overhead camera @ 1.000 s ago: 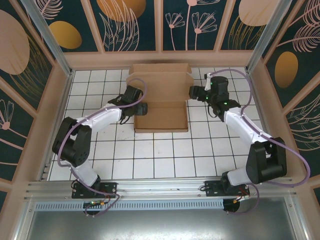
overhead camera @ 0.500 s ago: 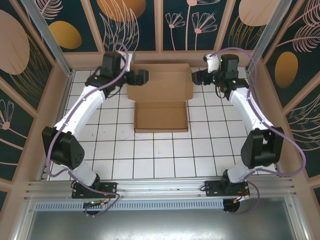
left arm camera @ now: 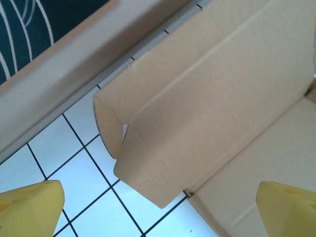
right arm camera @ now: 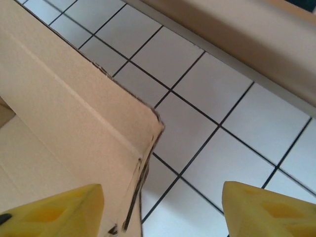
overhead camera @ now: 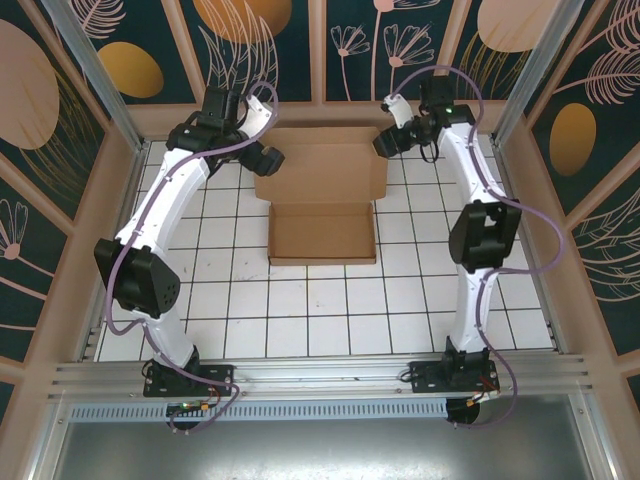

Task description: Fold the paper box

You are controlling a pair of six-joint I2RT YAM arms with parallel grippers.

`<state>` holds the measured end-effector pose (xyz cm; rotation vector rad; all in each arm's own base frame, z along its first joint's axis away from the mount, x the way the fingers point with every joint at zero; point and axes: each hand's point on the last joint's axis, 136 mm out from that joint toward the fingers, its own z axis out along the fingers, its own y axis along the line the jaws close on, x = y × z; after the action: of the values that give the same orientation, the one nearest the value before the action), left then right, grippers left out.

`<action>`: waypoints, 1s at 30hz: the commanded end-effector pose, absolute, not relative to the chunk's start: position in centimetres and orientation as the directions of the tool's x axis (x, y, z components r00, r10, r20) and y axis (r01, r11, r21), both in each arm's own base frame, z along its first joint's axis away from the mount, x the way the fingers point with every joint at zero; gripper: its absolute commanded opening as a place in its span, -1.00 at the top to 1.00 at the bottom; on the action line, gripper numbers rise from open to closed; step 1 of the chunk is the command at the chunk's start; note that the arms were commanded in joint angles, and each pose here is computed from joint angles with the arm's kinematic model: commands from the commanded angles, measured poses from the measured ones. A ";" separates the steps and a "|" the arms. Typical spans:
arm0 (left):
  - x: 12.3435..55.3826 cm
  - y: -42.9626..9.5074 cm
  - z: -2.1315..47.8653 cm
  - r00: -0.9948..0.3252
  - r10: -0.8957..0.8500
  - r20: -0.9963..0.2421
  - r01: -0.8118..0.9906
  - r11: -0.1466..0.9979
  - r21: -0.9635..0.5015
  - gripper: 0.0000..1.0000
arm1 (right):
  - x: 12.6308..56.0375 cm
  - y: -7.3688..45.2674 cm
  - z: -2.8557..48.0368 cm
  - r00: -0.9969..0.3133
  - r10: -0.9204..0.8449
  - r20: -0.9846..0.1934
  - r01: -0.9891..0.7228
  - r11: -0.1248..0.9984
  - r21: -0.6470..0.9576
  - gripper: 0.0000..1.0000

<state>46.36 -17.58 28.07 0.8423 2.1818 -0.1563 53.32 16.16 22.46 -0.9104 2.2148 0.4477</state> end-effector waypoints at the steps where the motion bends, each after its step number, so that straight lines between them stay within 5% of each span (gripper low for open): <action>1: 44.9 -17.9 27.6 -0.452 0.572 -0.684 0.683 0.716 0.148 -0.97 | 51.5 16.5 21.4 -0.545 -0.533 -0.647 -0.765 0.632 0.124 -0.16; 7: 44.8 -17.5 27.1 -0.460 0.577 -0.675 0.678 0.719 0.152 -0.98 | 51.2 17.0 19.1 -0.552 -0.573 -0.606 -0.787 0.599 0.150 0.24; 14: 44.8 -17.1 27.2 -0.463 0.564 -0.684 0.666 0.731 0.151 -0.98 | 51.0 17.3 18.9 -0.538 -0.584 -0.608 -0.801 0.579 0.152 1.00; 30: 46.8 -12.3 27.0 -0.572 0.483 -0.663 0.556 0.822 0.119 -0.98 | 49.7 18.1 21.1 -0.336 -0.675 -0.657 -0.840 0.530 -0.115 1.00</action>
<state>46.57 -13.37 26.37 0.7877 2.2670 -0.1413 49.32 17.96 18.40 -1.1977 2.2239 0.4394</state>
